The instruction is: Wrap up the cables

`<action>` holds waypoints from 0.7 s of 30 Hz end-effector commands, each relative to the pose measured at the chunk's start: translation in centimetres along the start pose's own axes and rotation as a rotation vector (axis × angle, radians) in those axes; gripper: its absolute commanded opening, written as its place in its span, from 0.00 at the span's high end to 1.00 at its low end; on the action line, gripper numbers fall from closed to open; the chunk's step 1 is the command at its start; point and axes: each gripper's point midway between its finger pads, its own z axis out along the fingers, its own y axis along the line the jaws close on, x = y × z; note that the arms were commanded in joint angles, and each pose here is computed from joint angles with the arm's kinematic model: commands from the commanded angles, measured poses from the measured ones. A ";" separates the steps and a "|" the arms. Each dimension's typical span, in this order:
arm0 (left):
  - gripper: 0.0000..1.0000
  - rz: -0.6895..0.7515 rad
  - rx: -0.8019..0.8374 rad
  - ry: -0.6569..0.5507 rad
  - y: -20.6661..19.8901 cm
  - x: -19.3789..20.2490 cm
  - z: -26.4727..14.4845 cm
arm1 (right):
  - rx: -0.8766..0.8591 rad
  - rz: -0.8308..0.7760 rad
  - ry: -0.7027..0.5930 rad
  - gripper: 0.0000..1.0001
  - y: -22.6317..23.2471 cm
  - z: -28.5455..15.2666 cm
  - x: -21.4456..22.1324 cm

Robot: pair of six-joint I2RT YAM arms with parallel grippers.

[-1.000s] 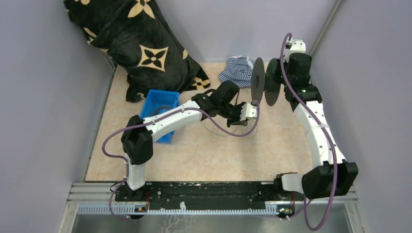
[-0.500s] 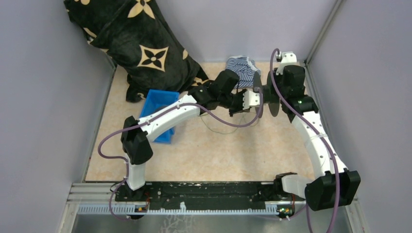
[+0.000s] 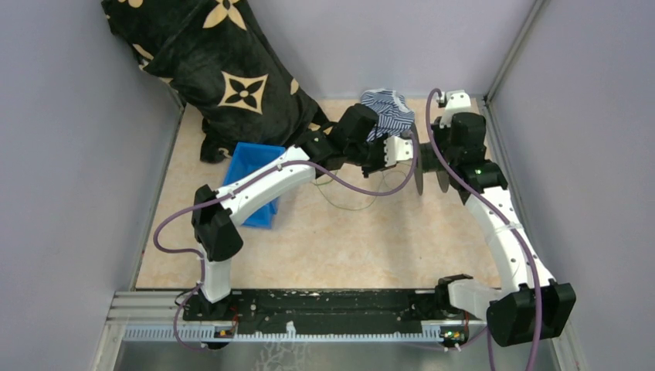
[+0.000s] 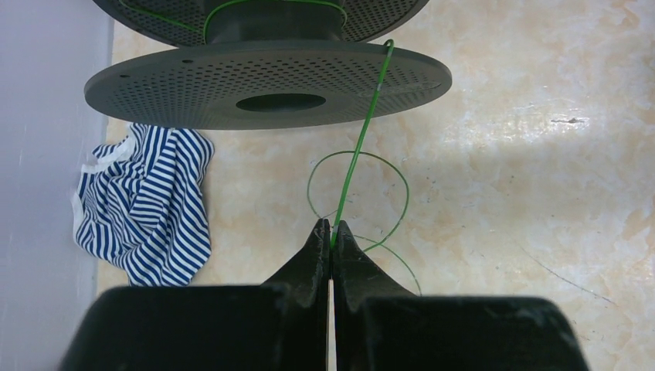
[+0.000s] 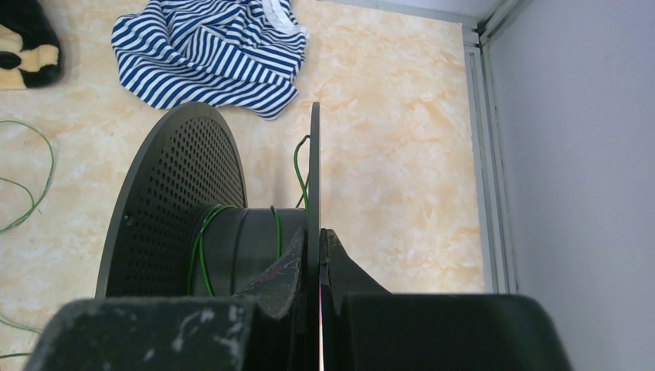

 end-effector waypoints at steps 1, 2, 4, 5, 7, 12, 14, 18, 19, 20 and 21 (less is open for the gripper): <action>1.00 0.019 -0.095 -0.011 2.8 -1.3 -2.0 | 0.005 -0.012 -0.121 1.00 -0.5 -1.4 -3.0; 1.00 0.017 -0.105 -0.014 3.2 -1.3 -2.1 | -0.009 -0.019 -0.110 1.00 -0.2 -1.2 -2.7; 1.00 0.012 -0.120 -0.022 3.8 -1.6 -2.4 | -0.030 -0.029 -0.090 1.00 0.2 -1.0 -2.1; 1.00 0.012 -0.125 -0.025 4.0 -1.8 -2.4 | -0.045 -0.037 -0.085 1.00 0.5 -1.0 -1.9; 1.00 0.013 -0.138 -0.032 4.5 -2.0 -2.4 | -0.078 -0.043 -0.080 1.00 1.1 -1.0 -1.6; 1.00 0.007 -0.181 -0.027 5.5 -1.7 -1.8 | -0.178 -0.049 -0.073 1.00 2.9 -1.2 -0.7; 1.00 -0.004 -0.216 -0.020 6.3 -1.3 -1.7 | -0.198 -0.056 -0.068 1.00 3.2 -1.3 -0.5; 1.00 -0.042 -0.275 -0.012 8.1 -0.3 -1.9 | -0.224 -0.074 -0.058 1.00 3.7 -1.5 0.0; 1.00 -0.048 -0.285 -0.011 8.5 -0.1 -2.0 | -0.234 -0.078 -0.058 1.00 3.8 -1.6 0.1; 1.00 -0.055 -0.294 -0.009 8.8 0.2 -2.0 | -0.248 -0.084 -0.058 1.00 4.0 -1.7 0.3; 1.00 -0.061 -0.299 -0.008 9.1 0.4 -2.0 | -0.261 -0.089 -0.058 1.00 4.2 -1.8 0.4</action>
